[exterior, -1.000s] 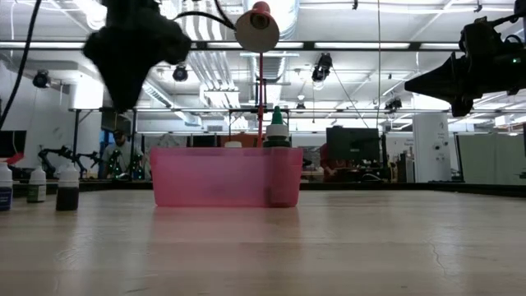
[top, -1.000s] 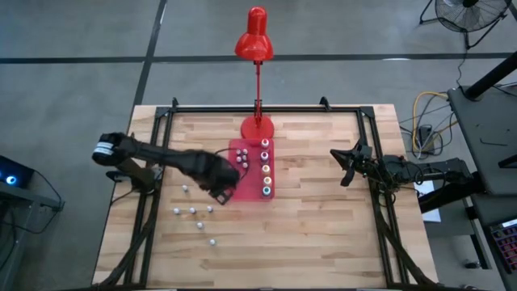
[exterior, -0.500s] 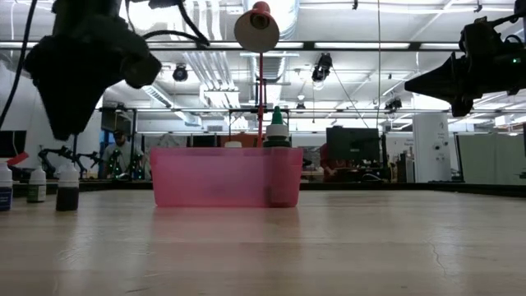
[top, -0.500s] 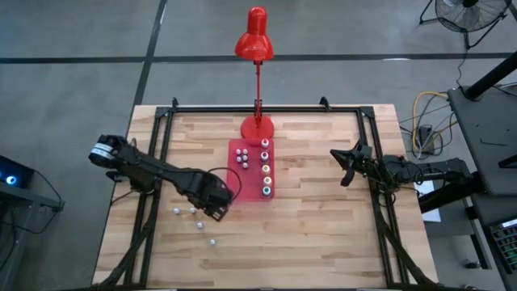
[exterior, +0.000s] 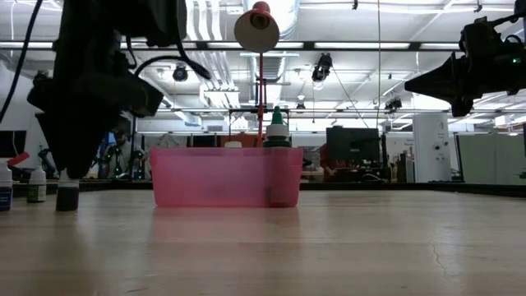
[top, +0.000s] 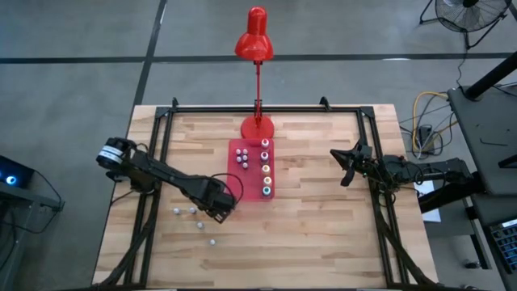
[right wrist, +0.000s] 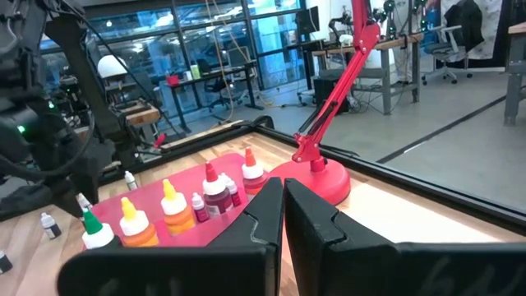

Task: Pick & Place food coloring
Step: Put the small red food coloring bottle into the pink bin

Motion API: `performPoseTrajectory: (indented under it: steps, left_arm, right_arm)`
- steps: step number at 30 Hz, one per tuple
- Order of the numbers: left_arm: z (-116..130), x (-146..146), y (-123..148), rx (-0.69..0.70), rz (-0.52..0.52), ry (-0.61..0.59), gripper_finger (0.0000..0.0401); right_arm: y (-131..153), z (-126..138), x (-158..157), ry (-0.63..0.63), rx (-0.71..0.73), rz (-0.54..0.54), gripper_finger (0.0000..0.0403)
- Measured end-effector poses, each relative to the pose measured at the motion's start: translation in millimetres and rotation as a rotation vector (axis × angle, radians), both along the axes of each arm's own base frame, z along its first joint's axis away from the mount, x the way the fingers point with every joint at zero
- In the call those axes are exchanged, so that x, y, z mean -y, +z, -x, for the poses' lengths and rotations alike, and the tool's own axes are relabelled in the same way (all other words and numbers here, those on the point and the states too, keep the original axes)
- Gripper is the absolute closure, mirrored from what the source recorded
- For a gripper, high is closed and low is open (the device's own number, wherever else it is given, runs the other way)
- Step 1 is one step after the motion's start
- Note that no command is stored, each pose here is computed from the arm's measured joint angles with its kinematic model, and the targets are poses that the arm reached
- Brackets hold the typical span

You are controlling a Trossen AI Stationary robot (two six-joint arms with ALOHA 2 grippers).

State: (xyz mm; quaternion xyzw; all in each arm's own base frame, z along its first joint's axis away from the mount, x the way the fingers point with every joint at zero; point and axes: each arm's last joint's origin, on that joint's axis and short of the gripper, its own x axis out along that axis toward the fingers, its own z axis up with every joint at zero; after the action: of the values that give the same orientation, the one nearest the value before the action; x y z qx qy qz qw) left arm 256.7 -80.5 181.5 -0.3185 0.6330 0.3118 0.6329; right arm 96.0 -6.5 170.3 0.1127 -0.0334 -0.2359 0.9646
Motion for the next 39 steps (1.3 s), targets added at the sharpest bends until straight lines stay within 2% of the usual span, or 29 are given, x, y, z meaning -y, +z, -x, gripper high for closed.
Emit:
performPoseTrajectory:
  steps: [8,17,20,28,33,39]
  left_arm:
    - [-5.9,2.2,-17.9,-0.014,0.009,-0.026,0.0261]
    - [-5.6,2.3,-19.3,-0.014,0.019,-0.029,0.0263]
    - [-5.6,2.3,-19.3,-0.014,0.019,-0.024,0.0279]
    - [-5.7,2.5,-18.8,-0.017,0.028,-0.030,0.0355]
    - [-7.8,1.1,-13.0,0.006,0.035,-0.083,0.0359]
    - [-9.6,-10.5,10.5,0.085,0.029,-0.141,0.0359]
  right_arm:
    - [-0.1,0.0,0.0,0.000,0.000,0.000,0.0394]
    - [0.0,0.0,0.0,0.001,0.000,0.000,0.0394]
    - [-0.1,0.0,0.0,0.001,0.000,0.000,0.0394]
    - [0.0,0.0,0.0,0.001,0.000,0.000,0.0394]
    - [-0.1,0.0,-0.1,0.002,0.000,0.000,0.0394]
    - [-0.1,0.0,-0.1,0.002,0.000,0.000,0.0394]
